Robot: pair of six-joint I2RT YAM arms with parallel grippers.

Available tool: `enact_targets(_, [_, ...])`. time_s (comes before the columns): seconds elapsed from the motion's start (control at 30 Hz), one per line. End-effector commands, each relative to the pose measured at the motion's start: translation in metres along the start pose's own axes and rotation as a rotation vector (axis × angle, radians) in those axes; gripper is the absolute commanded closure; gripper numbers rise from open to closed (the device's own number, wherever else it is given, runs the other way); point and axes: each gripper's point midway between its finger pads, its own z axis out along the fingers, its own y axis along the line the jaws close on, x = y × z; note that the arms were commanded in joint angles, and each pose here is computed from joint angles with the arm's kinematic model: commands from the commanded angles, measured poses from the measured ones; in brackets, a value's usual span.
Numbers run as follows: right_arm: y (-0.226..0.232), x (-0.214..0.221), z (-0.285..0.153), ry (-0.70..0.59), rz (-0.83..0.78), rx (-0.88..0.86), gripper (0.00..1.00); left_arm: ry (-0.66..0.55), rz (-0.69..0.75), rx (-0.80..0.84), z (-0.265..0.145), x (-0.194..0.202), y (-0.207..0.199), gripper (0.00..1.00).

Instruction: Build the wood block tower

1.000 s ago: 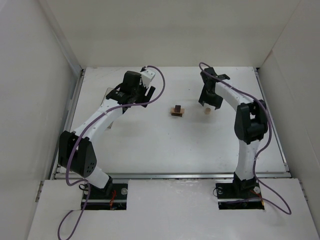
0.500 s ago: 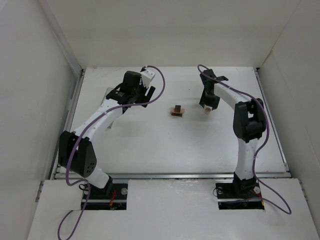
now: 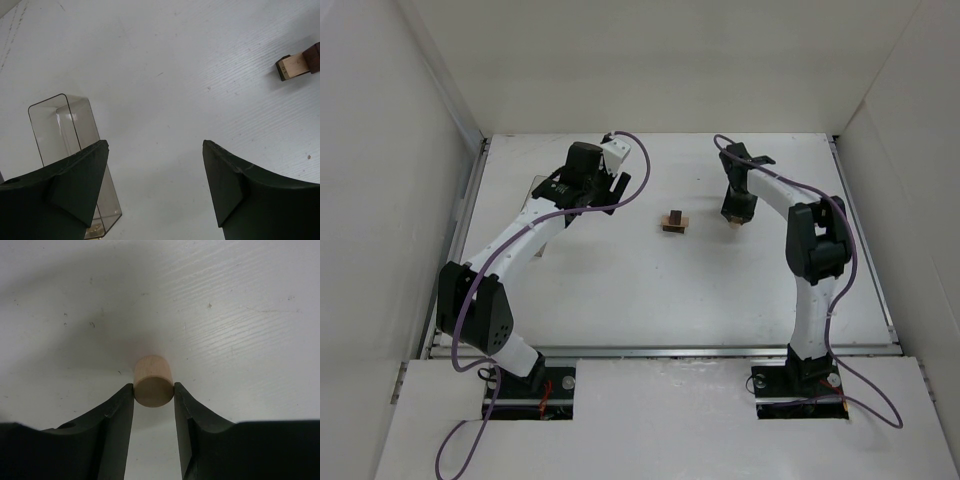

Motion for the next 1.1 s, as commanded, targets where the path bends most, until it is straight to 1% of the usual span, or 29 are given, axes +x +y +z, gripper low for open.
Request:
enact_targets(0.0, [0.004,-0.003,0.002,-0.016,-0.006,-0.013,0.58,-0.061,-0.01,-0.029,-0.014,-0.015,0.009,0.27])
enact_targets(0.1, [0.004,-0.002,0.004,-0.016,-0.006,-0.013,0.58,-0.061,-0.01,-0.029,-0.014,-0.015,0.009,0.27])
enact_targets(0.13, [0.004,-0.002,0.004,-0.016,-0.006,-0.013,0.6,-0.061,-0.01,-0.029,-0.014,-0.015,0.009,0.27])
enact_targets(0.23, [0.004,-0.005,0.0,-0.025,-0.012,-0.019,0.7,-0.061,-0.01,-0.029,-0.014,-0.015,0.009,0.27])
enact_targets(0.27, [0.004,-0.008,-0.005,-0.036,-0.008,-0.026,0.79,-0.061,-0.01,-0.029,-0.014,-0.015,0.009,0.27])
enact_targets(0.33, [0.003,-0.01,-0.015,-0.06,-0.024,-0.018,0.87,-0.061,-0.01,-0.029,-0.014,-0.015,0.009,0.27])
enact_targets(0.37, [0.011,-0.017,-0.026,-0.089,-0.03,-0.033,0.91,-0.059,-0.01,-0.038,-0.014,-0.014,0.011,0.27])
enact_targets(0.43, [0.014,-0.024,-0.043,-0.128,-0.064,-0.026,0.94,-0.059,-0.01,-0.038,-0.014,-0.014,0.011,0.27])
enact_targets(0.47, [0.015,-0.024,-0.055,-0.136,-0.077,-0.022,0.94,-0.059,-0.01,-0.038,-0.014,-0.014,0.011,0.27])
enact_targets(0.53, [0.035,-0.03,-0.083,-0.189,-0.118,-0.052,0.98,-0.05,-0.009,-0.037,-0.011,-0.012,0.01,0.27])
enact_targets(0.57, [0.037,-0.026,-0.092,-0.187,-0.155,-0.046,0.98,-0.05,-0.009,-0.036,-0.011,-0.012,0.01,0.27])
enact_targets(0.6, [0.052,-0.027,-0.111,-0.219,-0.187,-0.073,0.99,-0.048,-0.009,-0.045,-0.012,-0.012,0.012,0.27])
enact_targets(0.63, [0.058,-0.025,-0.119,-0.223,-0.202,-0.084,0.99,-0.058,-0.01,-0.048,-0.011,-0.014,0.012,0.27])
enact_targets(0.7, [0.065,-0.016,-0.135,-0.217,-0.238,-0.094,0.99,-0.059,-0.026,-0.105,-0.012,-0.015,0.022,0.27])
enact_targets(0.73, [0.077,-0.013,-0.15,-0.235,-0.258,-0.122,0.99,-0.069,-0.041,-0.127,-0.012,-0.018,0.025,0.27])
enact_targets(0.77, [0.082,-0.008,-0.152,-0.231,-0.274,-0.125,0.99,-0.055,-0.057,-0.144,-0.011,-0.012,0.027,0.27])
enact_targets(0.8, [0.084,-0.004,-0.158,-0.226,-0.289,-0.127,0.99,-0.057,-0.075,-0.193,-0.012,-0.012,0.038,0.27])
enact_targets(0.87, [0.1,0.004,-0.169,-0.235,-0.317,-0.163,0.99,-0.058,-0.107,-0.23,-0.012,-0.01,0.043,0.27])
enact_targets(0.9, [0.104,0.009,-0.169,-0.228,-0.323,-0.164,0.99,-0.06,-0.115,-0.265,-0.013,-0.01,0.051,0.27])
enact_targets(0.97, [0.112,0.015,-0.178,-0.23,-0.342,-0.191,0.99,-0.048,-0.131,-0.282,-0.012,-0.004,0.055,0.27])
enact_targets(1.07, [0.123,0.021,-0.177,-0.214,-0.355,-0.214,0.99,-0.057,-0.133,-0.283,-0.015,-0.006,0.056,0.27])
